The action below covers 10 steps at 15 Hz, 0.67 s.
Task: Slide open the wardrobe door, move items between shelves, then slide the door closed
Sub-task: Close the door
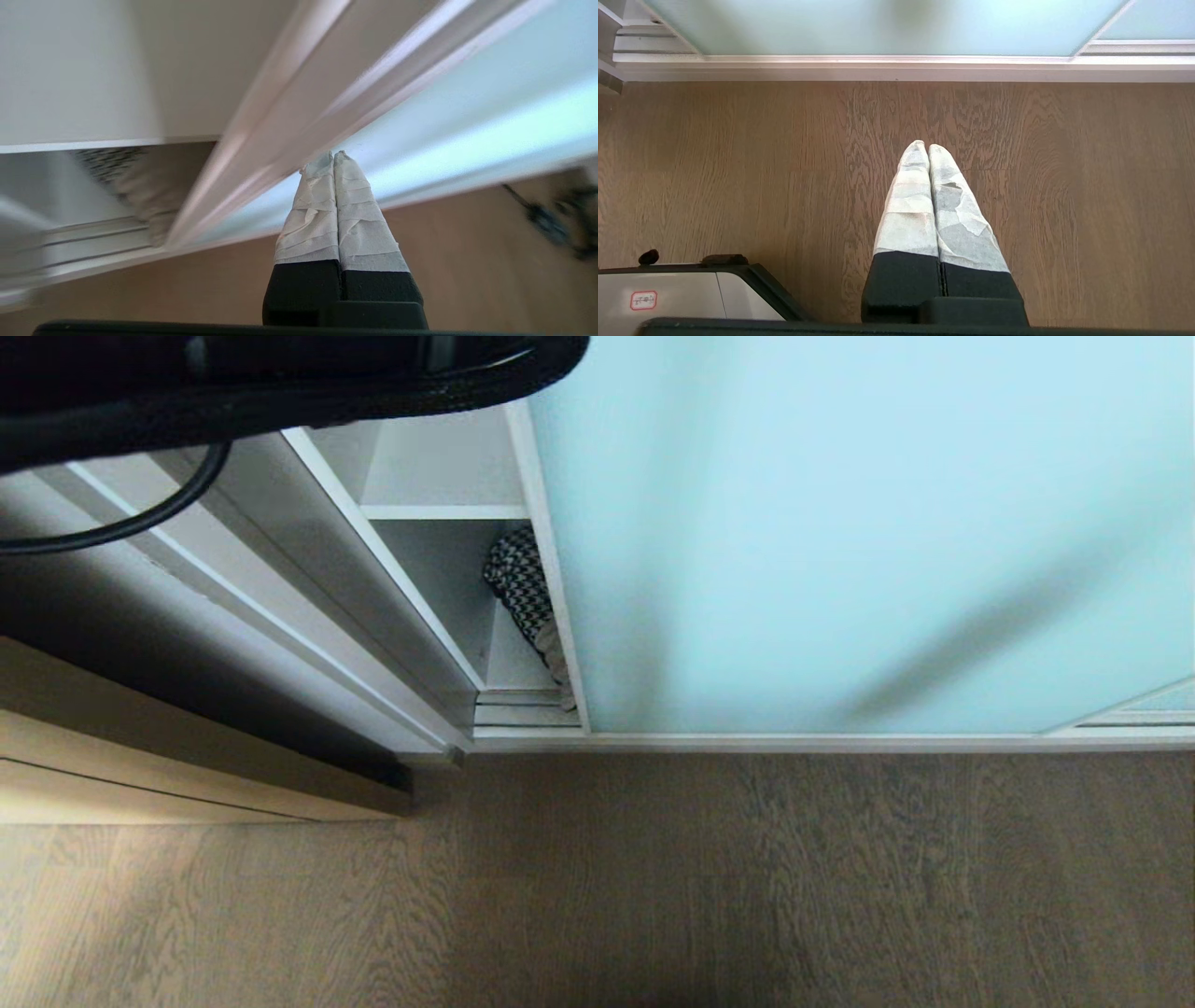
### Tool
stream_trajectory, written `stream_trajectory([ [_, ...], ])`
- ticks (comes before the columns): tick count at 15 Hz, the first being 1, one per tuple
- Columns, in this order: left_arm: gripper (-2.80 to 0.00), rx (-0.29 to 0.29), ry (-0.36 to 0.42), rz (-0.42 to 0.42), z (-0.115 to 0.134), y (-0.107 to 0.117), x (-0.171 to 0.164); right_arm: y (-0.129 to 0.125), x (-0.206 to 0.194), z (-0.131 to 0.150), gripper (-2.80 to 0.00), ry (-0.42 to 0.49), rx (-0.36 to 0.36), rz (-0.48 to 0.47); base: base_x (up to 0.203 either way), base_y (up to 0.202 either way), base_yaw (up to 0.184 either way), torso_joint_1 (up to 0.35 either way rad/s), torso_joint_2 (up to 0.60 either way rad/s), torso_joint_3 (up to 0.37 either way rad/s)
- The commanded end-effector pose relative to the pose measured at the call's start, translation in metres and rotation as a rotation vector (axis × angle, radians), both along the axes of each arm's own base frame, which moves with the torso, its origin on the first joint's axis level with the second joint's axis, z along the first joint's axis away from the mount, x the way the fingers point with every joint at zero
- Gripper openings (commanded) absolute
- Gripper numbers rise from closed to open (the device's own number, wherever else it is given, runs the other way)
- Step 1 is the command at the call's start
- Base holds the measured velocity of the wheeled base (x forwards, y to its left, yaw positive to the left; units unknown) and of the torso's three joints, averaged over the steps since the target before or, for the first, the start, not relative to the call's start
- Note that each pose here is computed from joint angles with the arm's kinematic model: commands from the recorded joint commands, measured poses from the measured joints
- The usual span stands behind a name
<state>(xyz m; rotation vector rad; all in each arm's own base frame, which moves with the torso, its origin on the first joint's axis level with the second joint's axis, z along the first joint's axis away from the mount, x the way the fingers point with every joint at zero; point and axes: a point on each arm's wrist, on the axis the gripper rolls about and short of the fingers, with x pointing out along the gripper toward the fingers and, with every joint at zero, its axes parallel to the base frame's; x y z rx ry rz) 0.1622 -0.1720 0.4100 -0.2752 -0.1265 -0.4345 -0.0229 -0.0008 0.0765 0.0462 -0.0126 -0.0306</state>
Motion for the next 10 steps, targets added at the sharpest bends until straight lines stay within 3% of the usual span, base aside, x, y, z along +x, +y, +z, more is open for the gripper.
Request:
stream_trajectory([
  [1, -2.8, -0.023, -0.017, 0.056, 0.004, 0.026, -0.008, 0.0, 0.0, 0.0, -2.8, 0.0, 0.0, 0.0, 0.0, 0.0, 0.0, 0.0, 0.0, 0.0],
  [5, -2.8, -0.009, -0.006, 0.182, -0.007, 0.062, -0.007, 0.0, 0.0, 0.0, -2.8, 0.0, 0.0, 0.0, 0.0, 0.0, 0.0, 0.0, 0.0, 0.0],
  [10, -2.8, -0.007, -0.039, 0.214, -0.002, 0.08, -0.019, 0.0, 0.0, 0.0, -2.8, 0.0, 0.0, 0.0, 0.0, 0.0, 0.0, 0.0, 0.0, 0.0],
])
